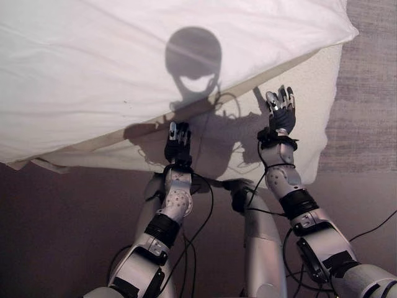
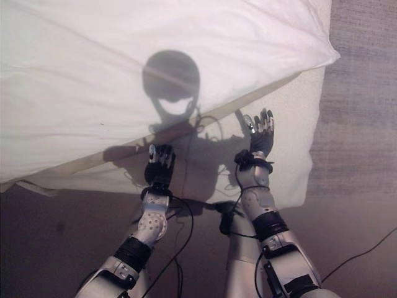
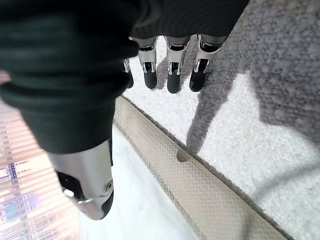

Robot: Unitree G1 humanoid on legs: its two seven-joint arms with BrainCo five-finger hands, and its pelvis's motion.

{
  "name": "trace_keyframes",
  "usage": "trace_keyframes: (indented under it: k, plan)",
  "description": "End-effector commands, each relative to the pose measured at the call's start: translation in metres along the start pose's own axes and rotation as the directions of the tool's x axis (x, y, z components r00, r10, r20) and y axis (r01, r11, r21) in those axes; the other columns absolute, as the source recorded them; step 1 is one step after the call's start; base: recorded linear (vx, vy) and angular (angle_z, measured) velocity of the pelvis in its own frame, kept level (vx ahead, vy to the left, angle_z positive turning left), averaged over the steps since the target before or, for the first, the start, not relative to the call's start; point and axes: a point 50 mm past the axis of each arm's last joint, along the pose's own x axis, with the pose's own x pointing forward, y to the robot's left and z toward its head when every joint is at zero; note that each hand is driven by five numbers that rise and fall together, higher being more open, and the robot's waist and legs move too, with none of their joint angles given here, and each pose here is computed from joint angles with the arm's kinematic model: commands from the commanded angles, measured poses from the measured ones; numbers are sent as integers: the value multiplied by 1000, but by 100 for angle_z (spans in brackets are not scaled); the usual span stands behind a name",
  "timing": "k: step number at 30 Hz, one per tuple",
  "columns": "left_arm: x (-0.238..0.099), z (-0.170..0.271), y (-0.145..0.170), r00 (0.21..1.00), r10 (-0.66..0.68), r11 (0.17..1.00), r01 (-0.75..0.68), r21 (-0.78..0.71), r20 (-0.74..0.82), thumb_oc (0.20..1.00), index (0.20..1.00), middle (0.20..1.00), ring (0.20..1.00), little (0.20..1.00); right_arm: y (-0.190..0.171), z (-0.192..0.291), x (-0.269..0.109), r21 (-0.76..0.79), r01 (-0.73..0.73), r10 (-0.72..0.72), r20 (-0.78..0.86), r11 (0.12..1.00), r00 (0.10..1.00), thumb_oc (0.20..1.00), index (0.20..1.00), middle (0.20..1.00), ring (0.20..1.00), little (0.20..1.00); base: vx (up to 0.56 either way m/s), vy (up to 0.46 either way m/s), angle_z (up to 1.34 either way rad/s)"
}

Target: Make the bed

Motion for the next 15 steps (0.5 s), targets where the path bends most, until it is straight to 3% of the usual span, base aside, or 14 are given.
trace_keyframes:
  k: [1, 15]
  plan:
    - [-8, 24, -125, 827, -539, 828, 555, -81, 162, 1000, 1000, 1000, 1000, 1000, 5, 25, 6, 11, -29, 27, 125, 1000, 992, 1000, 1000, 1000, 1000, 1000, 0, 0, 0]
    - [-33, 33, -143, 731, -653, 717, 681, -150, 200, 1000, 1000, 1000, 1000, 1000, 0, 22, 6, -29, -9, 12, 111, 1000, 994, 1000, 1000, 1000, 1000, 1000, -6, 7, 1]
